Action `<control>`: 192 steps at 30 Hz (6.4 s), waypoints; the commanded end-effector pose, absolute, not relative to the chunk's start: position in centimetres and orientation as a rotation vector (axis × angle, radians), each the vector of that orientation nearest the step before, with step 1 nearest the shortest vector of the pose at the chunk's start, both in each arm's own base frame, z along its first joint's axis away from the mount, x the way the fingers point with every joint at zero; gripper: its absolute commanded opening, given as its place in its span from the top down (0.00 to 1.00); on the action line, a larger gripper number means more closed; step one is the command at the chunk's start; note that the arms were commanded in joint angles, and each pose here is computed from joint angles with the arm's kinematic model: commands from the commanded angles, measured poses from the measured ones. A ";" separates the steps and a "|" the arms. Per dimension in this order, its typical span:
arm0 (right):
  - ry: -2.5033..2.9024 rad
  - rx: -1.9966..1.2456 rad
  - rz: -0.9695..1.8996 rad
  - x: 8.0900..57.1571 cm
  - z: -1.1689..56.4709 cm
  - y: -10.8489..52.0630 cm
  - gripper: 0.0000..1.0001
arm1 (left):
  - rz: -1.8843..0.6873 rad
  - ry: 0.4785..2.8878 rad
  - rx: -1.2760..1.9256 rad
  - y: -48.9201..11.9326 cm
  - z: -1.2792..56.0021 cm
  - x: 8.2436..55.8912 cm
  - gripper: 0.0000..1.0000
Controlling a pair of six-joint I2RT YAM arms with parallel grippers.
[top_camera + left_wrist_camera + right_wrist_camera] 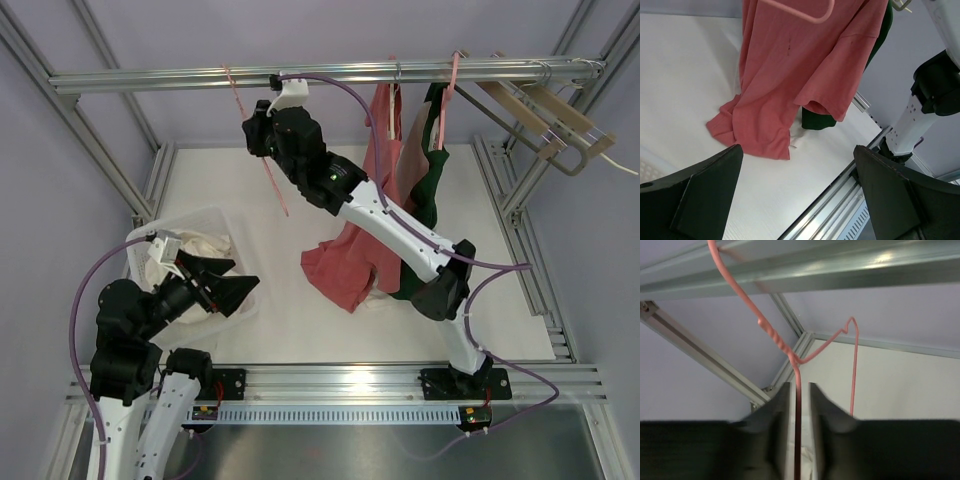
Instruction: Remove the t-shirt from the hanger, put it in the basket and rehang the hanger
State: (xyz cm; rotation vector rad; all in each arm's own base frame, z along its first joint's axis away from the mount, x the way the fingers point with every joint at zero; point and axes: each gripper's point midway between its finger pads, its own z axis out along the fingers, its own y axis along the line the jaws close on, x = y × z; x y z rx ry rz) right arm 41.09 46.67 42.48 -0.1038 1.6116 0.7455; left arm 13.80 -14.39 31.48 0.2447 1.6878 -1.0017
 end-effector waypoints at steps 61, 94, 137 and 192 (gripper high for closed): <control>1.907 -0.070 0.119 40.8 44.3 18.1 0.87 | -0.872 1.837 0.563 -24.6 27.2 13.1 0.01; 1.593 -0.007 0.391 33.9 47.2 16.1 1.00 | -0.887 1.806 0.601 -25.4 29.0 13.1 0.01; 1.404 0.022 0.862 25.6 53.0 27.9 1.00 | -0.929 1.729 0.638 -36.4 32.6 12.7 1.00; 1.142 -0.475 1.368 7.4 58.1 18.5 1.00 | -0.511 1.212 0.422 -24.9 49.2 19.0 0.26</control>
